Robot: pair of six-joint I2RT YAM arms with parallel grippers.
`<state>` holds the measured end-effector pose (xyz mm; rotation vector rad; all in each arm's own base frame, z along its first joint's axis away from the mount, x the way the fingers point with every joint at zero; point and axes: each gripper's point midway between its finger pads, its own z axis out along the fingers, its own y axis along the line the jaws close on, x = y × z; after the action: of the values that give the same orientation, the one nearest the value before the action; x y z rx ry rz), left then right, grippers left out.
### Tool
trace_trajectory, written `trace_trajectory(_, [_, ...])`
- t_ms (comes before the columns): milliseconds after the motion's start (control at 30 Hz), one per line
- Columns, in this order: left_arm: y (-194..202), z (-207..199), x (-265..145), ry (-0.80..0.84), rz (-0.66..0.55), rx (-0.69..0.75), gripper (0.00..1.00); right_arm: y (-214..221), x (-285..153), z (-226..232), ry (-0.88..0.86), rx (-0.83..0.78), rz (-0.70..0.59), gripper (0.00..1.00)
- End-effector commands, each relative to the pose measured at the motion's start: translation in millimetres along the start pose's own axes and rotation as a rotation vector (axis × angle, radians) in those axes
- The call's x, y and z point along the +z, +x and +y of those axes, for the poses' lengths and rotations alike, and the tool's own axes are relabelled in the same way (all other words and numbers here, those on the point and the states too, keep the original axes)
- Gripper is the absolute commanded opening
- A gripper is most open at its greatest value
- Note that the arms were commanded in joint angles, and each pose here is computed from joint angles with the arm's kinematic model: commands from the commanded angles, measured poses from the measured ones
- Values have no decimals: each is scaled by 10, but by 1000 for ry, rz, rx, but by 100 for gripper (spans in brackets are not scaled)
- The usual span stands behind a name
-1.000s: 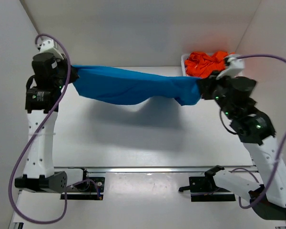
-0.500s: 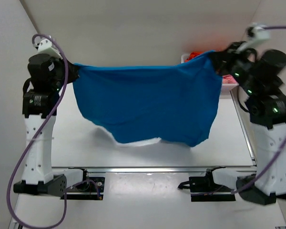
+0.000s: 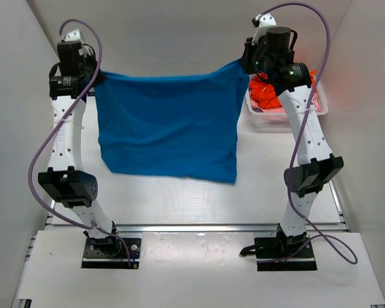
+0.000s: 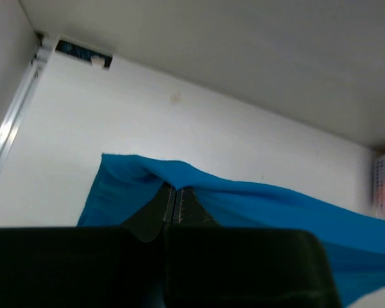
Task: Fold and stack the t-shirts
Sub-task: Flatten out the tshirt, then fold the flattened tshirt in 1/3 of the way
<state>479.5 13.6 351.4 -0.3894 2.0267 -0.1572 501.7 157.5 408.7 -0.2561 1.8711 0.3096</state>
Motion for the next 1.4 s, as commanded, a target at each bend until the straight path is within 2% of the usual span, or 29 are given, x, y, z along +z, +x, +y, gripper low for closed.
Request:
trace_trajectory(0, [-987,-205,-816,41,-327,-6,0,-1071,-1002,161,18,-70,-352,0])
trace_trajectory(133, [-905,-155,-961,42,-323,-11,0,-1121,-1225,197,9,-71,-379,0])
trace_trajectory(233, [-757,-177,-1190,57,-333,-7,0,-901,-1123,61,26,-59,-295,0])
trace_trajectory(267, [-587,-141,-1081,45,-293,-5,0,-827,-1112,42,25,-57,-271,0])
trace_trajectory(333, [-361,-79,-1131,44,-267,-1,0,-396,-973,1,37,-50,-165,0])
trace_trajectory(367, [-109,-22,-980,37,-211,-1,0,-95,-794,-72,54,-48,-105,0])
trace_trajectory(400, [150,73,-915,18,-165,-3,0,-36,-883,-58,55,-41,-109,0])
trace_trajectory(433, [197,81,-985,26,-183,-4,0,240,-842,-102,59,-30,-62,0])
trace_trajectory(533, [1135,370,-748,-29,-13,6,0,1043,-829,-134,91,5,101,0])
trace_trajectory(600, [1592,488,-702,-39,86,0,0,1789,-916,-138,144,7,251,0])
trace_trajectory(633, [1852,589,-704,-55,142,-6,0,1856,-1013,-51,136,23,248,0])
trace_trajectory(700, [2192,667,-737,-57,215,6,0,2437,-1242,33,128,73,377,0])
trace_trajectory(767, [2577,781,-772,-76,307,7,0,2692,-1464,207,96,137,419,0])
trace_trajectory(933, [2975,887,-813,-98,404,1,0,3255,-1830,355,39,272,559,0])
trace_trajectory(1133, [3315,1049,-903,-144,490,-1,0,3649,-1937,434,3,248,714,0])
trace_trajectory(1233, [3294,1039,-915,-157,472,6,0,3729,-1862,440,-7,234,749,0])
trace_trajectory(1367, [3364,1118,-883,-180,502,-5,0,3632,-1674,456,-39,213,730,1])
